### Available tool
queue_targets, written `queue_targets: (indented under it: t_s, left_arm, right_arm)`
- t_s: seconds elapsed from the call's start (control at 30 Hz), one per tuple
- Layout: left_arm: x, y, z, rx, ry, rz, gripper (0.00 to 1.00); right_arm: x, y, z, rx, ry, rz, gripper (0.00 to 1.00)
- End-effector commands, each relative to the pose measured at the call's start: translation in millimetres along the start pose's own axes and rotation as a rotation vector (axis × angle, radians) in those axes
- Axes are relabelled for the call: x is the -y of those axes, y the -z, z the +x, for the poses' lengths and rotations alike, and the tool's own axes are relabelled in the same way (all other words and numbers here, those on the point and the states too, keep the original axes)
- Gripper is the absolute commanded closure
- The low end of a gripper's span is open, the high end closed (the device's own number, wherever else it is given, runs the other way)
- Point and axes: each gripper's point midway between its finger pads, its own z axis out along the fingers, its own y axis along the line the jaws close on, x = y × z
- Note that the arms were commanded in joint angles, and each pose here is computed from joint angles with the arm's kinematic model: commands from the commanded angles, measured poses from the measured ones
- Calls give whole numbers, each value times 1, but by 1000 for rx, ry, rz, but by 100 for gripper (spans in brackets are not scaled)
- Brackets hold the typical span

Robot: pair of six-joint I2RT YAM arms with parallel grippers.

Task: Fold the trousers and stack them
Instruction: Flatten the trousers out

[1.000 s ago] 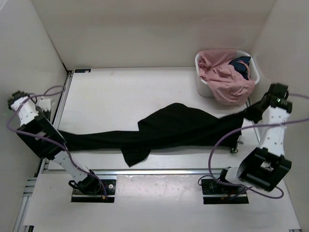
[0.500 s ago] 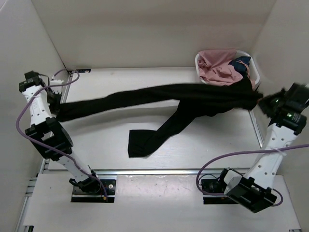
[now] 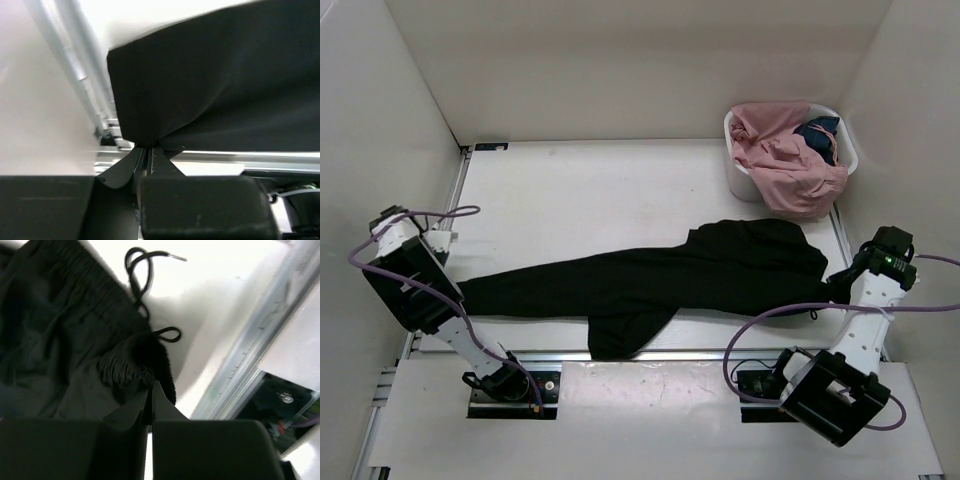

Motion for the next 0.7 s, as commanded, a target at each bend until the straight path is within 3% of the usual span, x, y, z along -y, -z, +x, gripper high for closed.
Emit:
queue_targets:
  t_s: [0.0,0.17,0.33,0.5,0.67]
  left_arm:
    - [-55,24,-14,81,48,-146,86]
    - [-74,44,-23,99,53,-168,86]
    - [-71,45,-22,89,40,-144,86]
    - [-53,39,-3,43,5,-116,86]
    - [-31,17,32,-52,-18,-63,86]
  right_arm:
    - [1,18,-31,119,18,32,100]
    - [-14,60,-77,237,19,23,100]
    - [-12,86,-89,300,7,29,100]
    - [32,63,-64,294,-22,197,100]
    - [100,30,-35,315,-65,505,97]
